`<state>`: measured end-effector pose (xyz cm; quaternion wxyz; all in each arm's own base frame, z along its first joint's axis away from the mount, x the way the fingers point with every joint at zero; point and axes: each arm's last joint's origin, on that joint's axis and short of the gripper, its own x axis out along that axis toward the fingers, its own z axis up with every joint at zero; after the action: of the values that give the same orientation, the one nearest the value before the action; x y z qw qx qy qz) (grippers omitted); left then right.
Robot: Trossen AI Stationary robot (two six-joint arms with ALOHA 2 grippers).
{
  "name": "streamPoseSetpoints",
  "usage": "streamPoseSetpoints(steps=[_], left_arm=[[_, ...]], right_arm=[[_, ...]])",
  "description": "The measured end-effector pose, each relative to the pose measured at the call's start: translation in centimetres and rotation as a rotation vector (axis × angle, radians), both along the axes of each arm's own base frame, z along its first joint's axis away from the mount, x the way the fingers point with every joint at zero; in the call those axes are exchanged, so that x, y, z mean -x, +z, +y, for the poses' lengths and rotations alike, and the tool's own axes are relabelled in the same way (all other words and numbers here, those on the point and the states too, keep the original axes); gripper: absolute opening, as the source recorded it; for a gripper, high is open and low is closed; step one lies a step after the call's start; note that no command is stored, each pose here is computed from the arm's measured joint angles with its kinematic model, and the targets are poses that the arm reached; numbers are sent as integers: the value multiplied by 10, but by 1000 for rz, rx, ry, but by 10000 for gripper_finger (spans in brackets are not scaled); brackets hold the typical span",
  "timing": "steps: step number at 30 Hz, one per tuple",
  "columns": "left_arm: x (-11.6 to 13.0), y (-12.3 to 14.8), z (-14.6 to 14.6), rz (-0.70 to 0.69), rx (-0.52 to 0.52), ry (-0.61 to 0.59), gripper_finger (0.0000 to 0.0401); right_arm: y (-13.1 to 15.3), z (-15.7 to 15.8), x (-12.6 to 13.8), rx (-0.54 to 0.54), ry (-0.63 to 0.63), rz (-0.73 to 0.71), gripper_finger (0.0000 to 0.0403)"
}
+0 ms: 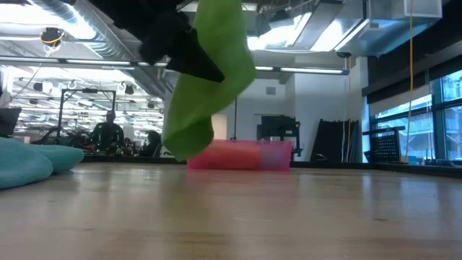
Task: Roll microfiber towels into tight, uniform cylinder then place into a basket
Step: Roll the green microfiber cloth
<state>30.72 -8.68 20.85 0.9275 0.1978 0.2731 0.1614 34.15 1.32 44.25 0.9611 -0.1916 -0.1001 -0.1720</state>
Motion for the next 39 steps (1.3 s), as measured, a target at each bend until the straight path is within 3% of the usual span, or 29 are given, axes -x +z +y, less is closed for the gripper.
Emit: streamPoseSetpoints(steps=[13,16,19,24,28,30,35,39], left_arm=[[-8,-24,-21,97,-296,-63,133],[-12,-35,-25,96,-236,-113,131],[-22,-40,-25,-12,-73,-108,131],[-37,-43,-10,-218,144,73,131],[-41,-43,10,-273,190,191,131],[-38,-44,17,-290,134,267,131],[-30,-39,16,-296,-124,451,130],[-31,-32,11,-340,-142,450,131]], right_arm=[[26,-29,7,6,-62,-71,0],[29,-32,8,6,-72,-81,0],[30,-34,8,4,-76,-87,0],[31,-34,9,4,-75,-95,0],[31,-34,9,4,-75,-93,0],[31,-34,9,4,-75,-93,0],[31,-34,9,4,-75,-94,0],[31,-34,9,4,-75,-95,0]])
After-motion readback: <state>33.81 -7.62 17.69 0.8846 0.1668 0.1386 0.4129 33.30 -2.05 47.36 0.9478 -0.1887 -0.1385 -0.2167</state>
